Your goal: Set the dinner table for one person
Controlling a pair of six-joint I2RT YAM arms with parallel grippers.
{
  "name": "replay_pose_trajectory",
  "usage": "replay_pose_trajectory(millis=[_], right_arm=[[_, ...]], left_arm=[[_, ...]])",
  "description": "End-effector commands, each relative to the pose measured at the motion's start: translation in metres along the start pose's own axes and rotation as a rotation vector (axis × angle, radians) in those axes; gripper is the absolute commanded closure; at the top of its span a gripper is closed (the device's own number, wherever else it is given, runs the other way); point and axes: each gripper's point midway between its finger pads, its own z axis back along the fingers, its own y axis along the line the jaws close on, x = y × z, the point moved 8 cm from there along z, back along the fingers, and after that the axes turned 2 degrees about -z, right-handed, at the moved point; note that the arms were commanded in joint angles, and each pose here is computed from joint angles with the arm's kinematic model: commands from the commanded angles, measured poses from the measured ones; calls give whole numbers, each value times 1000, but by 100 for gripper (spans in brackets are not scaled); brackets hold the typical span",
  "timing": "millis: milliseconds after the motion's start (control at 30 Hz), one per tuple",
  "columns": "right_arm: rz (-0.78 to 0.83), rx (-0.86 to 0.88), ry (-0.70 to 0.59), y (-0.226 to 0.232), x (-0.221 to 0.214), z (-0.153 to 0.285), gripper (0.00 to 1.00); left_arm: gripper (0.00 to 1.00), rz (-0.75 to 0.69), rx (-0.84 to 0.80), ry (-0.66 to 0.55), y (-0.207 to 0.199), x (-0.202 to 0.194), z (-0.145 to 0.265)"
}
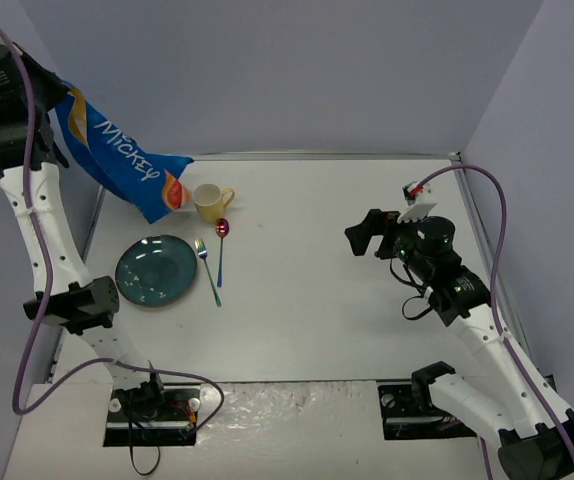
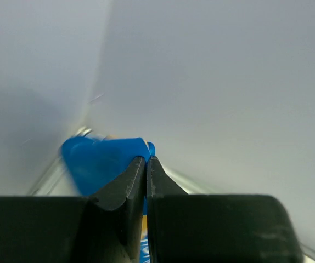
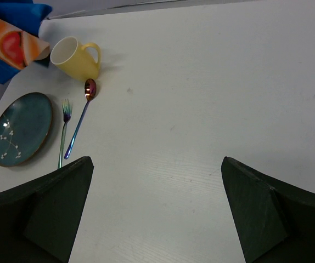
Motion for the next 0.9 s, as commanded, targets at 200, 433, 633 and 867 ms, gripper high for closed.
replay_pose_trajectory(millis=[200,433,633,867], right_arm=[[48,140,-116,23,31,11,0],[39,141,-158,25,36,23,0],[11,111,-210,23,40,34,0],[1,122,-224,26,44,37,0]], left_arm=[[100,198,-752,-397,-105,115,168],[100,294,-970,-458,-122,137,245],[100,385,-1093,-360,-137,125,249],[100,436,-1151,-133,-191,74,201]])
